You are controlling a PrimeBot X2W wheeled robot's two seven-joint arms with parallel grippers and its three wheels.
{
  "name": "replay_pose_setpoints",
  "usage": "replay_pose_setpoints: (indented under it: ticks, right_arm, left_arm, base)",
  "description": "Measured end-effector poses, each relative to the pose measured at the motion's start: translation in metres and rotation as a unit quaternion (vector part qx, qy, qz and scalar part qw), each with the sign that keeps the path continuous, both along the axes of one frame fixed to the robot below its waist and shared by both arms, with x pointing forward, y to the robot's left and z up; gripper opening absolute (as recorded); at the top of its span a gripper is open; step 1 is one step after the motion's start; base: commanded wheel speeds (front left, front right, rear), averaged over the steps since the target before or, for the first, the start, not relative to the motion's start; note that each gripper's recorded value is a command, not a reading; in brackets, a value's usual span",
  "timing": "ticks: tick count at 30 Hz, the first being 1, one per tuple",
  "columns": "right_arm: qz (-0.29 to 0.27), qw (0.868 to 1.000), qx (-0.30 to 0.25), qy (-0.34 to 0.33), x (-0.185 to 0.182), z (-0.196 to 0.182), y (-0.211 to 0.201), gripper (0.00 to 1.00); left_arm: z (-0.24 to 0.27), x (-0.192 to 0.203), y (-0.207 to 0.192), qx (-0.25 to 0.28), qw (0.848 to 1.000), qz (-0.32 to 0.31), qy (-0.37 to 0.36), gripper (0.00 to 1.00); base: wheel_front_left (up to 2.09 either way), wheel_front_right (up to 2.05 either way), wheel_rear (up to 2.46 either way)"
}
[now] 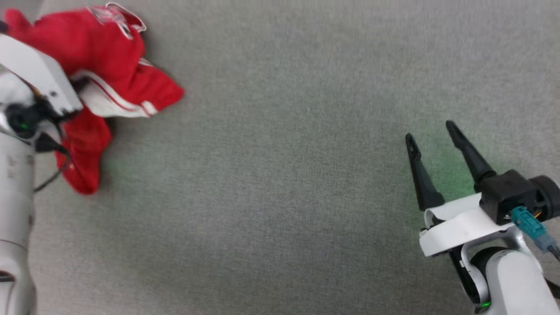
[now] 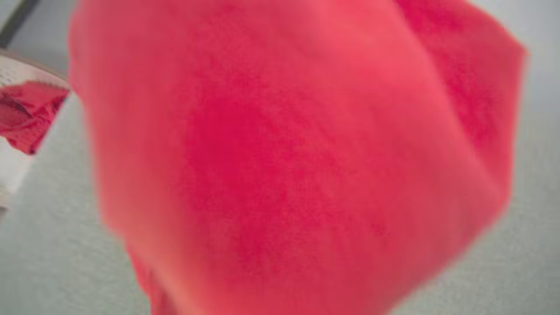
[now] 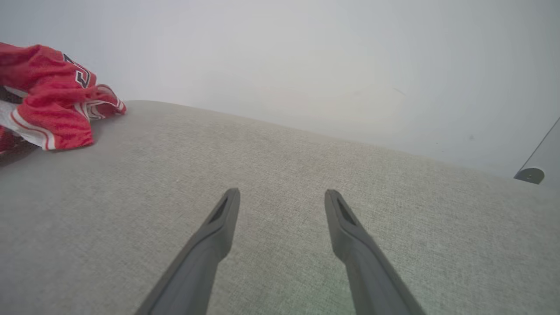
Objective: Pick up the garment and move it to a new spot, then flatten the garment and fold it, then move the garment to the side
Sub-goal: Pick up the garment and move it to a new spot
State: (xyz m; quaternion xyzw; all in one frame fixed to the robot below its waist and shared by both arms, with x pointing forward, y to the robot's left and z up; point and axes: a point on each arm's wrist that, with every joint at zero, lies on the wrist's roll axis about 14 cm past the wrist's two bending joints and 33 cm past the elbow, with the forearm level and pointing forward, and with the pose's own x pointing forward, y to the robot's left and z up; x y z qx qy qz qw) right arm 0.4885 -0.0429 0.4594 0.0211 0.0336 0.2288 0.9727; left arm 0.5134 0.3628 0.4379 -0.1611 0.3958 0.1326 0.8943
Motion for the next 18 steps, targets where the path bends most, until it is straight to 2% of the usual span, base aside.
replay_pose_setpoints:
  ticks: [5, 9, 18]
  right_arm:
    - [-0.003, 1.0, 0.012, -0.014, -0.009, 0.016, 0.001, 1.0]
    - [-0.005, 0.999, 0.022, -0.027, -0.019, 0.03, 0.002, 1.0]
    - [-0.018, 0.997, 0.038, -0.067, -0.038, 0.066, -0.005, 1.0]
  left_arm:
    - [0.062, 0.012, 0.004, 0.026, 0.995, -0.009, -0.098, 0.0]
    - [0.11, 0.013, 0.002, 0.049, 0.985, -0.025, -0.164, 0.0]
    - [0.195, -0.009, -0.023, 0.061, 0.959, -0.068, -0.267, 0.0]
  base:
    - [0.0, 0.0, 0.0]
    - [0.0, 0.0, 0.0]
    - [0.0, 0.0, 0.0]
